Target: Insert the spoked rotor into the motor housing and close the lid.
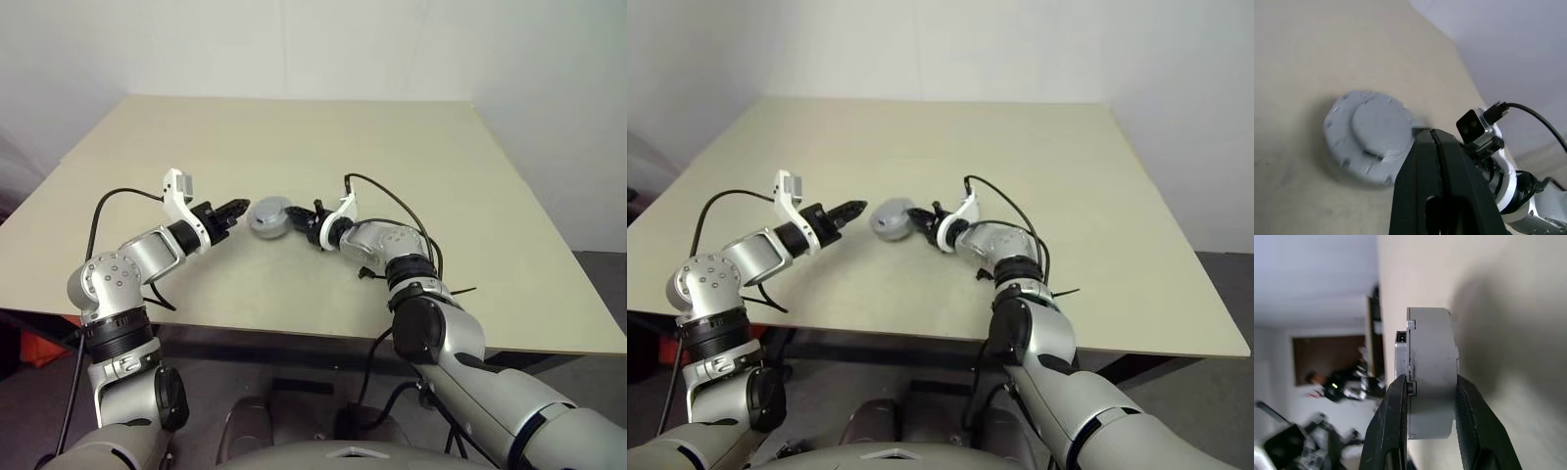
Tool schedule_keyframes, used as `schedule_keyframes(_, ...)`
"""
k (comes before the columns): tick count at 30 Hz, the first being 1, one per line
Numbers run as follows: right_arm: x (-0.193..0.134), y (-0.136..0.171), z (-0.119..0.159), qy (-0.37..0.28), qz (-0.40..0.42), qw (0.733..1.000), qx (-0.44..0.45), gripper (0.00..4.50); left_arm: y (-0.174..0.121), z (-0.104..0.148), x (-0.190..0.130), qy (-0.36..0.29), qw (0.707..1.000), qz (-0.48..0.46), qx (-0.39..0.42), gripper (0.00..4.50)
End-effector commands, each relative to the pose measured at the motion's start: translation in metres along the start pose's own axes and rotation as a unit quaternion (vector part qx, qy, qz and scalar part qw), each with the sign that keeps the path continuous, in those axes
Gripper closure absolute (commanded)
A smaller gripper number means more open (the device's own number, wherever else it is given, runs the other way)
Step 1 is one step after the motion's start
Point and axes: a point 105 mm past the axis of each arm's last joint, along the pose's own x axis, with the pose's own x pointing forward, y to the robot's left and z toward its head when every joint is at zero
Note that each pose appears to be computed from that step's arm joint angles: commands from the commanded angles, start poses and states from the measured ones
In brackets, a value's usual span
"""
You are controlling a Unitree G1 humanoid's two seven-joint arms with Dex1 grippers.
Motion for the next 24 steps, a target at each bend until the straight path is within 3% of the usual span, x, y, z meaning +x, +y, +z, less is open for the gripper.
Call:
schedule_keyframes(1,0.001,0.037,0.021,-0.038,0.060,0.997,0.011,3.41,-0.007,0.011,-0.005,-0.029,0.999,-0.009,0.009,4.50)
schedule_keyframes(10,-0.004,0.063,0.036,-0.054,0.103,0.993,0.030,3.41,0.021,0.024,-0.019,-0.094,0.993,0.043,-0.059,4.50)
schedule_keyframes(14,-0.007,0.065,0.043,-0.064,0.105,0.992,0.033,3.41,0.031,0.031,-0.030,-0.125,0.988,0.057,-0.073,3.65)
schedule_keyframes(22,-0.009,0.073,0.036,-0.037,0.114,0.992,0.029,3.41,0.016,0.032,-0.021,-0.128,0.982,0.003,-0.137,0.89)
schedule_keyframes(23,-0.009,0.073,0.035,-0.032,0.113,0.993,0.027,3.41,0.012,0.030,-0.019,-0.122,0.980,-0.013,-0.156,0.62)
schedule_keyframes(24,-0.009,0.072,0.034,-0.029,0.113,0.993,0.026,3.41,0.009,0.029,-0.017,-0.117,0.978,-0.024,-0.169,0.62)
